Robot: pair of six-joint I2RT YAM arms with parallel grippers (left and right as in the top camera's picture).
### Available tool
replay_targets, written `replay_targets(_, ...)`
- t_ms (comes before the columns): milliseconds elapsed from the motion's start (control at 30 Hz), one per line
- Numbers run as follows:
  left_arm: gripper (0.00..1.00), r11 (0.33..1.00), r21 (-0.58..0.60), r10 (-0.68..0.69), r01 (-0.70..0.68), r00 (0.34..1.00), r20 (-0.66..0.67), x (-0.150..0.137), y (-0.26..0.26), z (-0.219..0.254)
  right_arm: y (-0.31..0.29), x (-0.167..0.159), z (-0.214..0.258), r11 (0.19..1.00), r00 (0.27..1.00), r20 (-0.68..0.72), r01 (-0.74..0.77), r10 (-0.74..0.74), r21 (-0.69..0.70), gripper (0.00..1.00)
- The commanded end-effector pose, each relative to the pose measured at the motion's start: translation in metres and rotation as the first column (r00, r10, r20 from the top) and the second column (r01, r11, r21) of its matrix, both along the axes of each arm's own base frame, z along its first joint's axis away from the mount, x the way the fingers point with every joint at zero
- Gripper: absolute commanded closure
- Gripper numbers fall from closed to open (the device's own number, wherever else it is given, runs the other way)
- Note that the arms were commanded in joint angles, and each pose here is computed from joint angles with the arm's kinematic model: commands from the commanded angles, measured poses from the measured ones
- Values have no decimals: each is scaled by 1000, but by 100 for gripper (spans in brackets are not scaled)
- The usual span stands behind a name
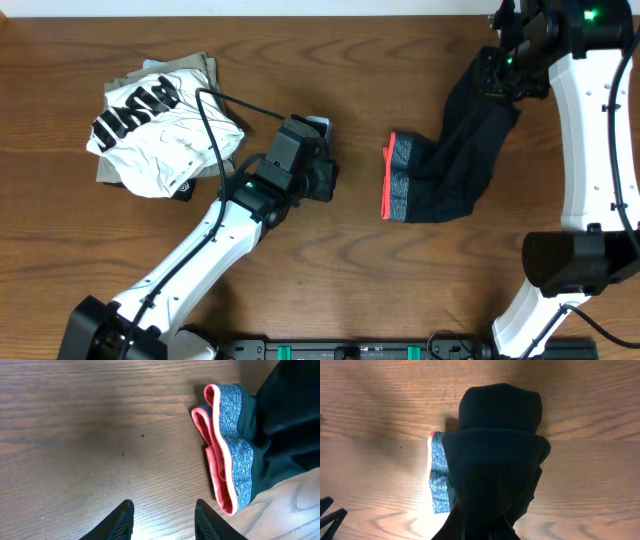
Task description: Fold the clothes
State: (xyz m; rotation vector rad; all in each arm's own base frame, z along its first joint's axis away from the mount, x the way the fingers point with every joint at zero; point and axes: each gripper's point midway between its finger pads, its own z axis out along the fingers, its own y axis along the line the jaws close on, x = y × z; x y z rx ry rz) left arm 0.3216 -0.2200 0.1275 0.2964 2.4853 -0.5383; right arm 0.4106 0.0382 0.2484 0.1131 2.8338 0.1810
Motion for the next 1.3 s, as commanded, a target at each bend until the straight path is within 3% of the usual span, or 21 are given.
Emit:
replay_targets(0, 60, 1000, 2, 15, -15, 1000, 26, 8, 4, 9, -3, 2, 9, 1000, 999, 34, -7, 8, -21, 99)
replay_targets(300, 59, 986, -19, 166, -166, 986, 8, 32, 46, 9, 33, 15, 16, 993, 987, 111, -119, 120, -16, 99)
replay_targets(433, 59, 977, -27, 211, -211, 977, -1, 39, 63, 9, 74, 26, 29, 975, 960, 202, -213, 196, 68, 99)
replay_targets(733, 59, 970, -14, 244, -244, 970, 7, 44, 74, 8, 186, 30, 108, 821, 797, 507, -506, 328, 264, 99)
replay_targets(1267, 59, 840, -40, 543, -541, 839, 44, 71, 189, 24, 278, -5, 214, 671, 565, 771, -697, 293, 255, 99)
